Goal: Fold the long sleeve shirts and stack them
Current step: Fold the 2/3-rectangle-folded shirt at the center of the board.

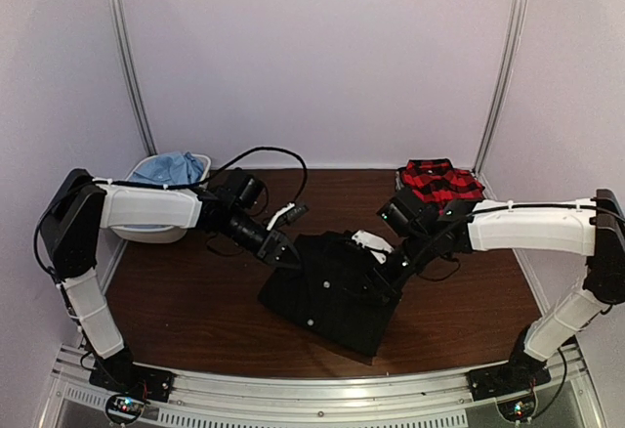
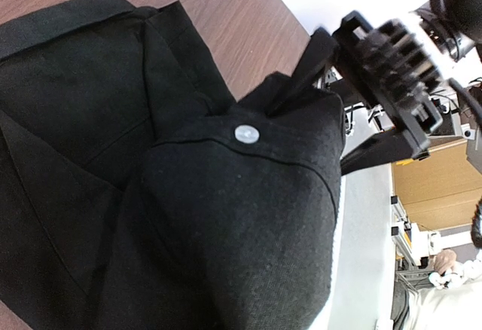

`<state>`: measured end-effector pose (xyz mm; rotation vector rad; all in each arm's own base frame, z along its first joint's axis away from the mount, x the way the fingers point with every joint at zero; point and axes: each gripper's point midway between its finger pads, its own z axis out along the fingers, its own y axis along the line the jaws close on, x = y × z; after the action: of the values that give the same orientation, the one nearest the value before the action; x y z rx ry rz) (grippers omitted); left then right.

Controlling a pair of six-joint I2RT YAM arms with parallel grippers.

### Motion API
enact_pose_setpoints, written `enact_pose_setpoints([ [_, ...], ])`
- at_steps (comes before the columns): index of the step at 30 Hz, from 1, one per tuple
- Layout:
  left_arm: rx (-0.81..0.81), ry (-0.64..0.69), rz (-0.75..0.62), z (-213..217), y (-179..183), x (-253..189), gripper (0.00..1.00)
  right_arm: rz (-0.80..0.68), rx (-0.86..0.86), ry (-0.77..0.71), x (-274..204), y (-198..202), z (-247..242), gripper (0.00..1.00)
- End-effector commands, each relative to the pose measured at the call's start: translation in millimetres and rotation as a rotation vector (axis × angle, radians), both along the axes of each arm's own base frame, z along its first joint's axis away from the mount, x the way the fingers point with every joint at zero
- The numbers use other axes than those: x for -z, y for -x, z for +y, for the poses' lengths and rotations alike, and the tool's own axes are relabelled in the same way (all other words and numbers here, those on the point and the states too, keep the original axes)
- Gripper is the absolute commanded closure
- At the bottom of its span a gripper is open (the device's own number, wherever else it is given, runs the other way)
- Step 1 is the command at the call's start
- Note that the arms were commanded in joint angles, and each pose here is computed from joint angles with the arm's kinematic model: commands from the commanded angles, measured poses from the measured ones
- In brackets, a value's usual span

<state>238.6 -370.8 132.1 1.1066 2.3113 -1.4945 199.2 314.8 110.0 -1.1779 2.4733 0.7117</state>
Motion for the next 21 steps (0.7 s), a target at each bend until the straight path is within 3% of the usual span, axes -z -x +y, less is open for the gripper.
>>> enact_pose_setpoints([
  [1, 0.015, 0.081, -0.069, 3, 2, -28, 1.0, 0.026, -0.077, -0.033, 3, 19, 12, 0.44],
  [5, -0.003, 0.076, -0.093, 13, 11, -34, 1.0, 0.065, -0.138, -0.079, -2, 45, 27, 0.86],
  [7, -0.013, 0.073, -0.102, 20, 19, -37, 1.0, 0.072, -0.166, -0.098, -6, 62, 35, 0.99],
  [16, -0.056, 0.016, -0.087, 62, 85, -39, 1.0, 0.164, -0.271, -0.282, -51, 146, 71, 1.0],
  [21, -0.087, 0.053, -0.084, 78, 113, -56, 1.0, 0.242, -0.293, -0.404, -69, 177, 79, 1.0],
])
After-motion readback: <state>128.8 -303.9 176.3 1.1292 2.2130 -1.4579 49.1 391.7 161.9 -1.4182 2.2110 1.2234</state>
